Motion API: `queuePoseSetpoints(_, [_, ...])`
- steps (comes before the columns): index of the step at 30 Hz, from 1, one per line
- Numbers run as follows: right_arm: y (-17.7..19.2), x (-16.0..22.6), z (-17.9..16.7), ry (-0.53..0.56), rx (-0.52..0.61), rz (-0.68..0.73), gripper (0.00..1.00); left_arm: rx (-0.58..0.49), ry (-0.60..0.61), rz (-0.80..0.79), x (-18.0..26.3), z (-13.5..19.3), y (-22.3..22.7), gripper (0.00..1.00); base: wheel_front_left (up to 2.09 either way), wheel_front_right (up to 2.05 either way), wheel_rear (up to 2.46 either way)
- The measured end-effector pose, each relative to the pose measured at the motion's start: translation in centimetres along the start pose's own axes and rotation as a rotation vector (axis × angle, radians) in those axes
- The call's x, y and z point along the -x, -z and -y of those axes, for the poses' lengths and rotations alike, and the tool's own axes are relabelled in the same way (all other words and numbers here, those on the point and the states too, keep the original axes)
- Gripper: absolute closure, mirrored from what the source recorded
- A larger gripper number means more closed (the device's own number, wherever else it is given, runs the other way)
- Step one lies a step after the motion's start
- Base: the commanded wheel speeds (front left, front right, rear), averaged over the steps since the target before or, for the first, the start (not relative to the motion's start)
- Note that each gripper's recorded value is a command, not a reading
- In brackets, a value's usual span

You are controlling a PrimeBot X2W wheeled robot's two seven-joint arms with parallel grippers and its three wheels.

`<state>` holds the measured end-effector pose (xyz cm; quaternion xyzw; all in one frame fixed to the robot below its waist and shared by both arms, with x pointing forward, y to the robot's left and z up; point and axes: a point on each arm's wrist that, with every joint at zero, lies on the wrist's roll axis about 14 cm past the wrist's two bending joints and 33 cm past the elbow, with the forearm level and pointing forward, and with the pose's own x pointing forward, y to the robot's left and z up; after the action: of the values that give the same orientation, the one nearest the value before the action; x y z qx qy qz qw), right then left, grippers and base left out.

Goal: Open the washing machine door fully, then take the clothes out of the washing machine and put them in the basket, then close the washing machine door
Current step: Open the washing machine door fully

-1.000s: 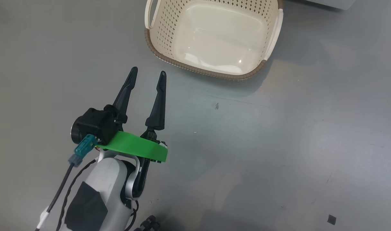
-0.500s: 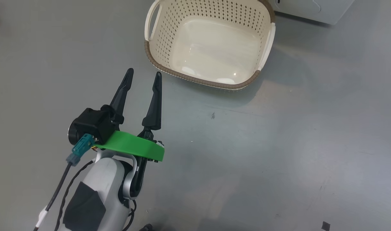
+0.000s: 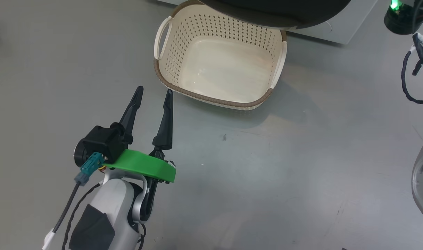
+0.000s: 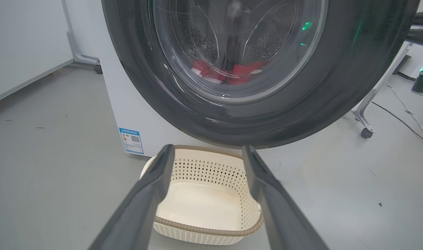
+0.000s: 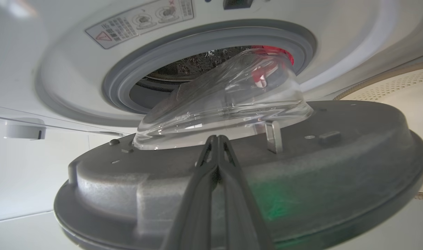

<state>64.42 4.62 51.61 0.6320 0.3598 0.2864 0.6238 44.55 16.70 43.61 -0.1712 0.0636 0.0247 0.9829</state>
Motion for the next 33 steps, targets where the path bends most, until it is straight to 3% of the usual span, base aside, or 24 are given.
queuePoseSetpoints(33, [4.3, 2.4, 0.0, 0.035, -0.005, -0.094, 1.00, -0.008, 0.034, 0.035, 1.6, 1.2, -1.3, 0.00, 0.00, 0.00, 0.00])
